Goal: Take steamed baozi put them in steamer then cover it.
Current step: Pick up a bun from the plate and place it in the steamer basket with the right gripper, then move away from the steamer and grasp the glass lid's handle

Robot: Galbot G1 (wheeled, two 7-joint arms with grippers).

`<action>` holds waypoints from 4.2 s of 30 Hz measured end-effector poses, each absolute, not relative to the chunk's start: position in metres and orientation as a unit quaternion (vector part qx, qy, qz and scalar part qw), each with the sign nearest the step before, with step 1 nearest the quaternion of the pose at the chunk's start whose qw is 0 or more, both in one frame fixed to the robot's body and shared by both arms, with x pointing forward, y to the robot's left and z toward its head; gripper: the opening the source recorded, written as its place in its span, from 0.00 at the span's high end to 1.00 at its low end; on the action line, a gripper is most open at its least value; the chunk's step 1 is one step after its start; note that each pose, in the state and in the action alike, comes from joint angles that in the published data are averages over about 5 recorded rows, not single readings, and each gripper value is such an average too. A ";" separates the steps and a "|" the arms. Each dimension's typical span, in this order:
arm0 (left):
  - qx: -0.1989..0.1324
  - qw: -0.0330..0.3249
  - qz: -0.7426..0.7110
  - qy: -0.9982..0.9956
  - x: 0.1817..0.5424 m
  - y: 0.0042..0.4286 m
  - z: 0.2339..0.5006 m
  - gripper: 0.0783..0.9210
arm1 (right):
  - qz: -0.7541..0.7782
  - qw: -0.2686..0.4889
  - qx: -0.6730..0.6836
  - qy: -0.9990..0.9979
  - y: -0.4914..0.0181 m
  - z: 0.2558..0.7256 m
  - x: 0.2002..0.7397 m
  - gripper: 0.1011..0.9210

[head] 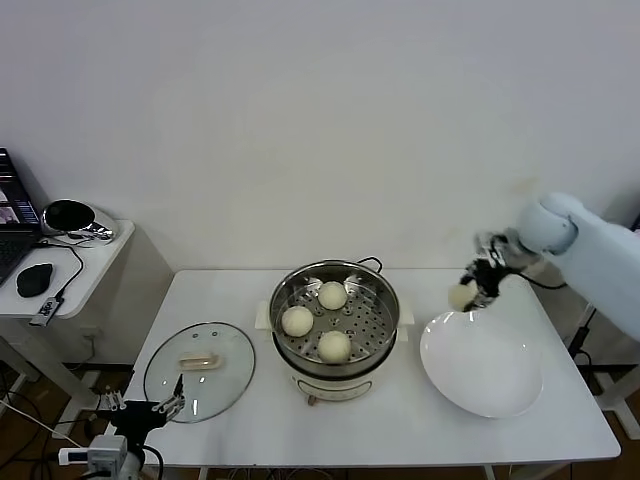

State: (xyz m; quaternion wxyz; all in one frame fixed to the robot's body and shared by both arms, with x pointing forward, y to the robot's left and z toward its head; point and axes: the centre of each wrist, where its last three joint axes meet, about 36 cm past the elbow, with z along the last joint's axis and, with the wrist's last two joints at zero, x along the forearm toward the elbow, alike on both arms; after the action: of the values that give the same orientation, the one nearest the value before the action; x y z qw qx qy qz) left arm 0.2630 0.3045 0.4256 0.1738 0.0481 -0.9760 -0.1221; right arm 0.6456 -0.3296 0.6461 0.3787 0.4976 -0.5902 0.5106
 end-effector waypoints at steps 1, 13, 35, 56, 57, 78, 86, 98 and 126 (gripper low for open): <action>0.048 0.173 -0.124 -0.976 0.263 0.305 0.426 0.12 | 0.510 0.375 0.503 -0.589 -0.319 0.653 0.646 0.45; 0.046 0.160 -0.123 -0.978 0.269 0.305 0.430 0.12 | 0.499 0.372 0.547 -0.560 -0.215 0.693 0.647 0.45; 0.048 0.157 -0.116 -0.980 0.270 0.308 0.431 0.12 | 0.533 0.403 0.544 -0.507 -0.123 0.631 0.654 0.45; 0.046 0.157 -0.112 -0.980 0.270 0.306 0.431 0.12 | 0.530 0.416 0.534 -0.511 -0.124 0.595 0.659 0.25; 0.046 0.157 -0.112 -0.980 0.270 0.306 0.431 0.12 | 0.529 0.415 0.534 -0.513 -0.126 0.596 0.659 0.22; 0.056 0.138 -0.091 -0.985 0.260 0.296 0.433 0.12 | 0.434 0.240 0.527 -0.690 -0.246 0.668 0.617 0.12; 0.055 0.113 -0.068 -0.990 0.260 0.290 0.430 0.12 | 0.351 0.115 0.447 -0.815 -0.318 0.654 0.572 0.12; 0.042 0.106 -0.068 -0.991 0.266 0.295 0.428 0.12 | 0.173 -0.024 0.290 -0.941 -0.387 0.576 0.506 0.12; -0.005 0.039 -0.465 -0.885 0.296 0.306 0.380 0.12 | -0.088 0.021 0.020 -0.996 -0.387 0.369 0.316 0.12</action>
State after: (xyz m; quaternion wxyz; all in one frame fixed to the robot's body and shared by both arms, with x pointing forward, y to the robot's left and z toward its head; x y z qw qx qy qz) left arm 0.2959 0.3062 0.3805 0.0388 -0.0050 -0.8846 -0.4648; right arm 0.3165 -0.3869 0.3692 0.0214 0.0204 -0.9957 -0.0877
